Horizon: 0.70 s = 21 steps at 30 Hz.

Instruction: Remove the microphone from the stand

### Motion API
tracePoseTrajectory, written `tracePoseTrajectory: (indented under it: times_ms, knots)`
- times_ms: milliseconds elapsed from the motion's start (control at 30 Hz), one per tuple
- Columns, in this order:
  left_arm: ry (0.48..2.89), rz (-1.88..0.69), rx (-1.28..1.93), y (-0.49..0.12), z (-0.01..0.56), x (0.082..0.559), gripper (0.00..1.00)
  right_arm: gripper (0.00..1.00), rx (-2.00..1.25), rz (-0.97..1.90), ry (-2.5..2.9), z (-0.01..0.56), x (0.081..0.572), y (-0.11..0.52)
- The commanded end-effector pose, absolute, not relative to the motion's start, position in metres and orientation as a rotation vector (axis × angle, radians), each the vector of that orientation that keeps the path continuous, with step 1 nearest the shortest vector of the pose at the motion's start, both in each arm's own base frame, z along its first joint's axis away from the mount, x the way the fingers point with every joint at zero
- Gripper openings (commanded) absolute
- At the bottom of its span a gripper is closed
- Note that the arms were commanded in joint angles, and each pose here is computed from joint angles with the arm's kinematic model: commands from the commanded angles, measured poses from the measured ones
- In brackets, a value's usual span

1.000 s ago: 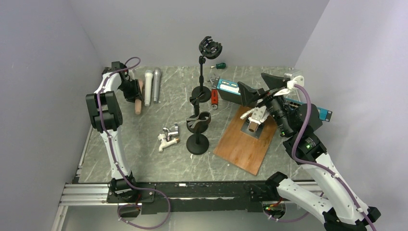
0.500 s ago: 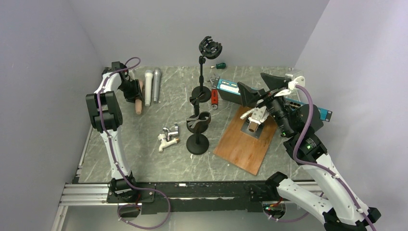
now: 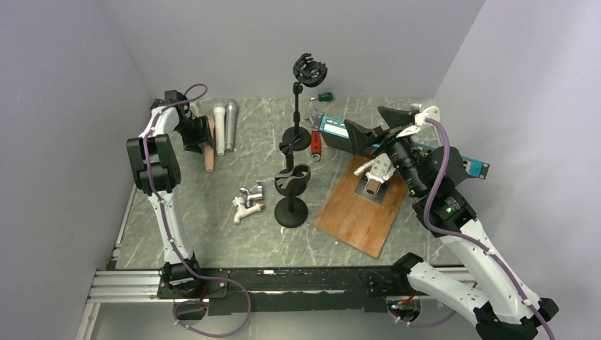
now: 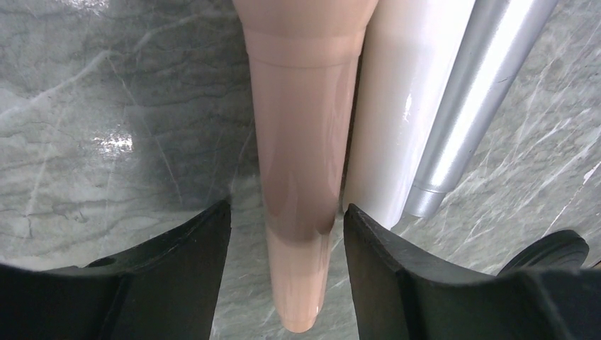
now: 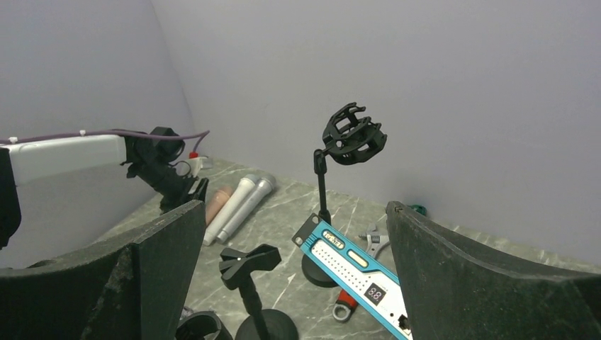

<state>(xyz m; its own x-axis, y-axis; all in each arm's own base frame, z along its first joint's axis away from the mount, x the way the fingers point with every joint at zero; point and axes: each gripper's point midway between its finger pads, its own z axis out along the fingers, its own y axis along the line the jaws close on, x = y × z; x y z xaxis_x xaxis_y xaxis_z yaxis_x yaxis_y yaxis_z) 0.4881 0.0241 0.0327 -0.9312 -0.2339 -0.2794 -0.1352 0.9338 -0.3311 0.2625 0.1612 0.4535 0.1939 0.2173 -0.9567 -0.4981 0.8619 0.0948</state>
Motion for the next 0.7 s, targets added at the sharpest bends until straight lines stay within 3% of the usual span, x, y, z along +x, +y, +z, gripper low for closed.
tracePoseTrajectory:
  times_ms: [0, 433, 667]
  knots:
    - [2.704, -0.421, -0.250, 0.026, 0.068, 0.492, 0.64, 1.00, -0.246, 0.538, 1.246, 0.476, 0.260, 0.163]
    - [2.497, -0.459, -0.180, 0.014, 0.165, 0.486, 0.66, 1.00, -0.257, 0.556, 1.430, 0.458, 0.304, 0.196]
    - [2.344, -0.713, -0.006, -0.057, 0.219, 0.472, 0.67, 1.00, -0.271, 0.654, 1.497, 0.446, 0.322, 0.227]
